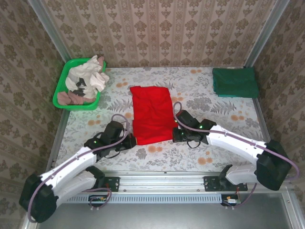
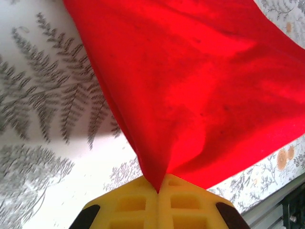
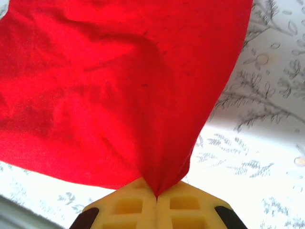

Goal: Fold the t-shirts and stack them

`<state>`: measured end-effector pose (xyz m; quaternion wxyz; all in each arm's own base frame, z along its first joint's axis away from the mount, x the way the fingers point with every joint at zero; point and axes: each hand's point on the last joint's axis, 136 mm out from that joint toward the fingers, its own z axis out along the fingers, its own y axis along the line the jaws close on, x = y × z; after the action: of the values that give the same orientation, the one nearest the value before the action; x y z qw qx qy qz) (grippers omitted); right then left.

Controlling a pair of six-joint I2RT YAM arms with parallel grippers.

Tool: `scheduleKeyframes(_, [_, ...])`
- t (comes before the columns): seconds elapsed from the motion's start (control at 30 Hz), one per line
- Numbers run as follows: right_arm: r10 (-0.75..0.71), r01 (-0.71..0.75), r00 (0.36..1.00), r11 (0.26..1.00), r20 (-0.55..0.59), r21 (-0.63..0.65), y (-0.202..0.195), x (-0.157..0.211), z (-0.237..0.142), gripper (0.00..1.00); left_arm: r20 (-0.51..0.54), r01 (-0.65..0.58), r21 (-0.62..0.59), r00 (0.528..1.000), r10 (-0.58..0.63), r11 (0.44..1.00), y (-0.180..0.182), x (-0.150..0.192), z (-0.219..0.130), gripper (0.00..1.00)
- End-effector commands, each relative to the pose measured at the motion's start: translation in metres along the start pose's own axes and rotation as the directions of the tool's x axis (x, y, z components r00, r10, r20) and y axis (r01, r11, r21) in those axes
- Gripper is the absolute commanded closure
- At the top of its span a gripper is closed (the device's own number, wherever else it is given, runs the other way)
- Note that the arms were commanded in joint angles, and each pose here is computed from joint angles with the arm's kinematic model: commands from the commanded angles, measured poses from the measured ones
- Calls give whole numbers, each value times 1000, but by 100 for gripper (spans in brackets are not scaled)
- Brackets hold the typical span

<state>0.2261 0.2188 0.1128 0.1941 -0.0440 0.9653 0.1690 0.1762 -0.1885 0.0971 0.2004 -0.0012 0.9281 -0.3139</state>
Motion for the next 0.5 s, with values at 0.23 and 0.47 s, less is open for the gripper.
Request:
scheduleKeyframes(0.23, [-8, 2, 982, 1000, 187, 29, 22, -111, -34, 100, 151, -51, -40, 987, 56, 998, -29, -110, -24, 100])
scheduleKeyframes(0.47, [34, -35, 984, 999, 177, -2, 14, -189, 7, 100, 166, -75, -30, 983, 79, 997, -33, -201, -2, 100])
